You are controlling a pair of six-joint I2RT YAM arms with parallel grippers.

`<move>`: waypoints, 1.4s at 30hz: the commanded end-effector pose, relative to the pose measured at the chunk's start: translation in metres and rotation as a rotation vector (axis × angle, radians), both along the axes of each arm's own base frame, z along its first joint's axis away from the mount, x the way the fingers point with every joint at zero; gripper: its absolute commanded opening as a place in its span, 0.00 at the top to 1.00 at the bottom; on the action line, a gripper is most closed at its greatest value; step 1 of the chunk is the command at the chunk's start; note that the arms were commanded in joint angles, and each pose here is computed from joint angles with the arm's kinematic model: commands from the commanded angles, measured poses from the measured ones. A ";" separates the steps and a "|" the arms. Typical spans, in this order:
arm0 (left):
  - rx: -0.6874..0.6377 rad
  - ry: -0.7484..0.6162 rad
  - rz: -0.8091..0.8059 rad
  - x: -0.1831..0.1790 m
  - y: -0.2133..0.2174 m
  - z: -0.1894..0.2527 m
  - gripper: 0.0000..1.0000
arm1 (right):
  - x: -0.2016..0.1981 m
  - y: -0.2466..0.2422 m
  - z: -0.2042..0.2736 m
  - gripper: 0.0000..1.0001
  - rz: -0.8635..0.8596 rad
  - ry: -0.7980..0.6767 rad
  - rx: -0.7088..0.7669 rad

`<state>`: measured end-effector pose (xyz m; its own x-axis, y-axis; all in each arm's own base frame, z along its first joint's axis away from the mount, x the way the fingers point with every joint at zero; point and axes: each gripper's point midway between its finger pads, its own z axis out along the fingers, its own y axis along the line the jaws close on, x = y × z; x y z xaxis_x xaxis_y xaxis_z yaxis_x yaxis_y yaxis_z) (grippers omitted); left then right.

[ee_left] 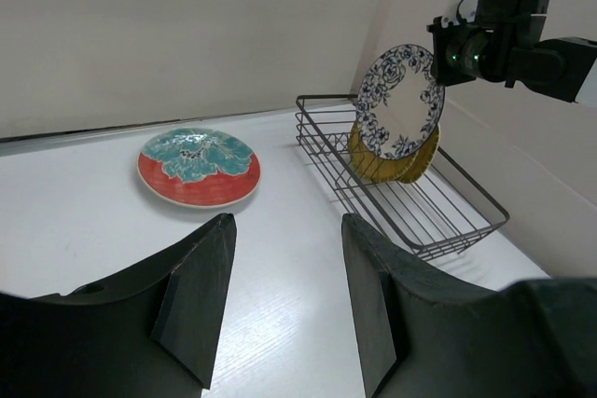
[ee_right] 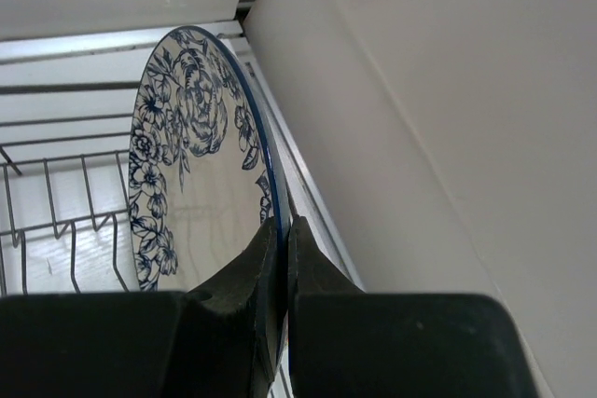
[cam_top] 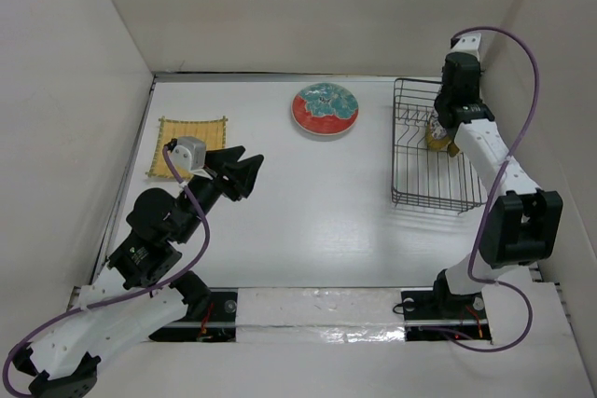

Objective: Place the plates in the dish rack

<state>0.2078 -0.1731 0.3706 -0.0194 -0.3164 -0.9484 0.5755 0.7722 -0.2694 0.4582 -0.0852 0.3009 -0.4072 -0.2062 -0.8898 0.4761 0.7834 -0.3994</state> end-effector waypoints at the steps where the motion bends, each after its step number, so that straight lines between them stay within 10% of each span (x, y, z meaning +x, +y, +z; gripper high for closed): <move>1: -0.033 -0.025 -0.010 0.000 -0.002 0.008 0.53 | 0.001 -0.001 0.076 1.00 -0.039 -0.237 -0.003; 22: -0.013 -0.005 0.003 0.006 -0.005 0.001 0.53 | 0.009 0.031 -0.016 0.99 -0.001 -0.069 0.110; 32: -0.014 -0.007 0.001 0.005 -0.005 0.001 0.53 | 0.002 0.031 -0.019 0.43 0.003 -0.102 0.205; 42: -0.006 -0.004 0.006 0.006 -0.004 0.000 0.58 | -0.012 0.098 0.052 0.40 0.204 -0.296 0.335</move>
<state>0.2122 -0.1763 0.3651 -0.0331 -0.3023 -0.9526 0.5680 0.7786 -0.2668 0.4481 -0.0293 0.2965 -0.2859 -0.0006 -0.9583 0.4475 0.8842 -0.1340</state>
